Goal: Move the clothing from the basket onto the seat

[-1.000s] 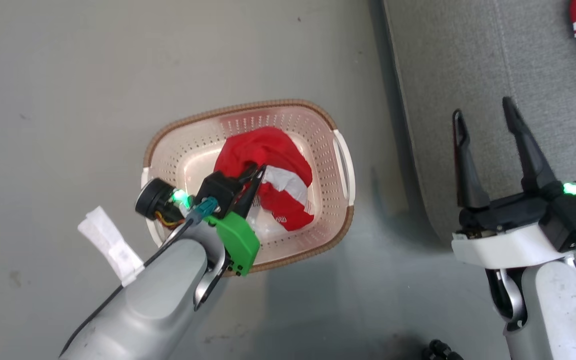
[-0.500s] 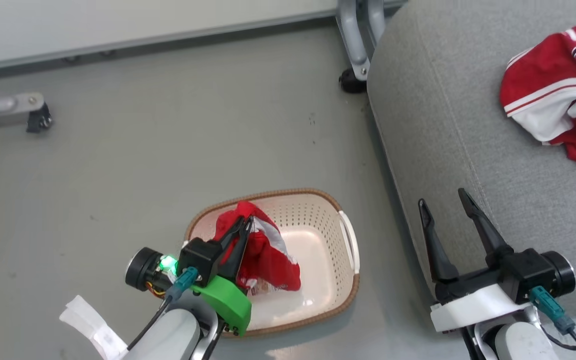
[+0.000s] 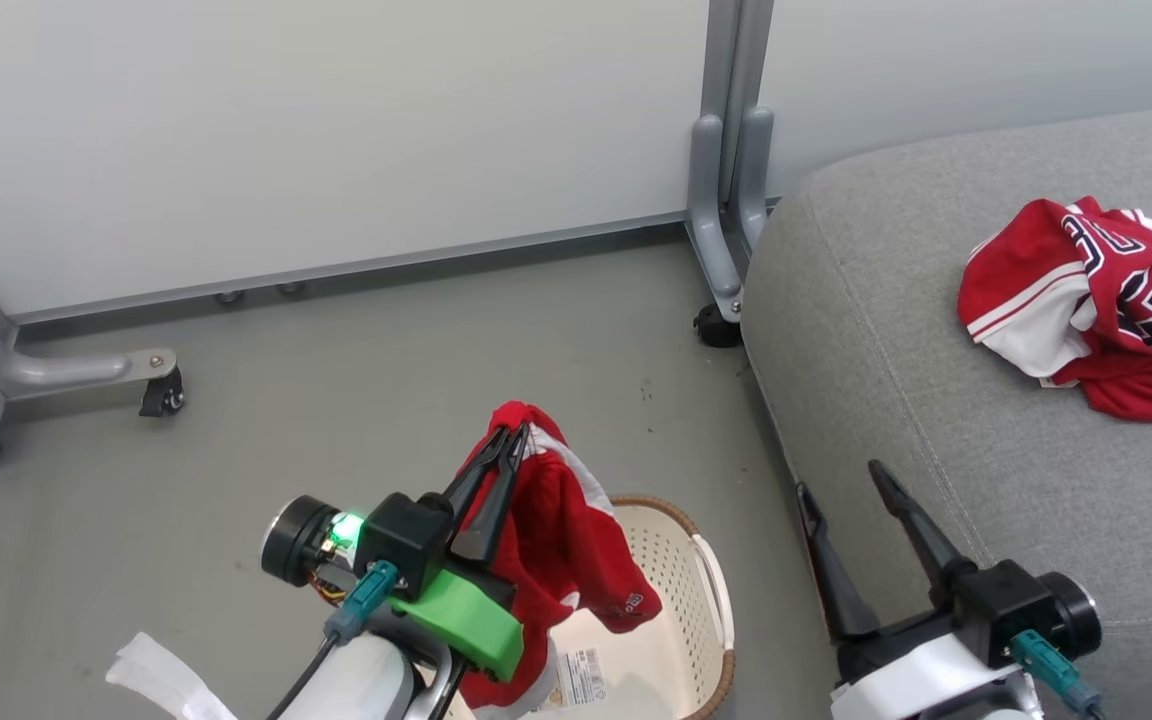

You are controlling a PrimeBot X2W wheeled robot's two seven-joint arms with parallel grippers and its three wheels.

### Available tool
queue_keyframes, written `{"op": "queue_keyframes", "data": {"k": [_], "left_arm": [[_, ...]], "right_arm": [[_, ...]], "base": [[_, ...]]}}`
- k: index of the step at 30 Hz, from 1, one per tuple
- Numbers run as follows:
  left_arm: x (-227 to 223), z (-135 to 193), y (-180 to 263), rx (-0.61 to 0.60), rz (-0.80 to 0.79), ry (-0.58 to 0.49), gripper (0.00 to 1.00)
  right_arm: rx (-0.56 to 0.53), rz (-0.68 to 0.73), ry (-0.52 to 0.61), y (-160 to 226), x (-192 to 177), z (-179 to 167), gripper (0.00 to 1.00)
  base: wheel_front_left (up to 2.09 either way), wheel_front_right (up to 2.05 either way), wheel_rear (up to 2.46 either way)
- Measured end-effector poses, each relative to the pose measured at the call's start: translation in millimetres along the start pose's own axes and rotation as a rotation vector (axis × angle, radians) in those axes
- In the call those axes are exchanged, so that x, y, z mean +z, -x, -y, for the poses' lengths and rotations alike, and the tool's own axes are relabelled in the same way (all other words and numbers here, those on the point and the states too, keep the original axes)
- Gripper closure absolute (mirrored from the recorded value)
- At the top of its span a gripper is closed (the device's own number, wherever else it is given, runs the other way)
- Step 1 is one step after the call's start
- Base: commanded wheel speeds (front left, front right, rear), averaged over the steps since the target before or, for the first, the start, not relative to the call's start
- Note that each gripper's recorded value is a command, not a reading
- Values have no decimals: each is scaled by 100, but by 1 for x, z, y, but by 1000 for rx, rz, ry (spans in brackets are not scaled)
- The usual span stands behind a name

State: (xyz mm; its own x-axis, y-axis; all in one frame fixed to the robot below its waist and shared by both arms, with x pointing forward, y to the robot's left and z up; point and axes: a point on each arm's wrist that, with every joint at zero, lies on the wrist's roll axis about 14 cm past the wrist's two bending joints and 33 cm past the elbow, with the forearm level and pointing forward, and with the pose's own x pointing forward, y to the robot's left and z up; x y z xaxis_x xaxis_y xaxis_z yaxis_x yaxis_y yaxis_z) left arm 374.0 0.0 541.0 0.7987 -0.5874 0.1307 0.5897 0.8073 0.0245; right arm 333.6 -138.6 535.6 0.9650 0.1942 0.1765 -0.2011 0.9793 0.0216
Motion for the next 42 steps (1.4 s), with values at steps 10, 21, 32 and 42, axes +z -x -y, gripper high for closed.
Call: {"op": "queue_keyframes", "data": {"k": [10,21,32,42], "left_arm": [[56,44,-7,-114,164,-32,100],[91,97,-13,-250,256,54,100],[84,104,-16,-292,224,-10,100],[75,96,-21,-272,189,-21,100]], "right_arm": [[180,-23,-75,-1,-7,-58,0],[204,-151,-69,10,-45,-62,0],[221,-223,-72,20,-66,-64,100],[229,-225,-82,19,-66,-65,100]], "base": [[0,0,0],[0,0,0],[0,0,0],[0,0,0]]}}
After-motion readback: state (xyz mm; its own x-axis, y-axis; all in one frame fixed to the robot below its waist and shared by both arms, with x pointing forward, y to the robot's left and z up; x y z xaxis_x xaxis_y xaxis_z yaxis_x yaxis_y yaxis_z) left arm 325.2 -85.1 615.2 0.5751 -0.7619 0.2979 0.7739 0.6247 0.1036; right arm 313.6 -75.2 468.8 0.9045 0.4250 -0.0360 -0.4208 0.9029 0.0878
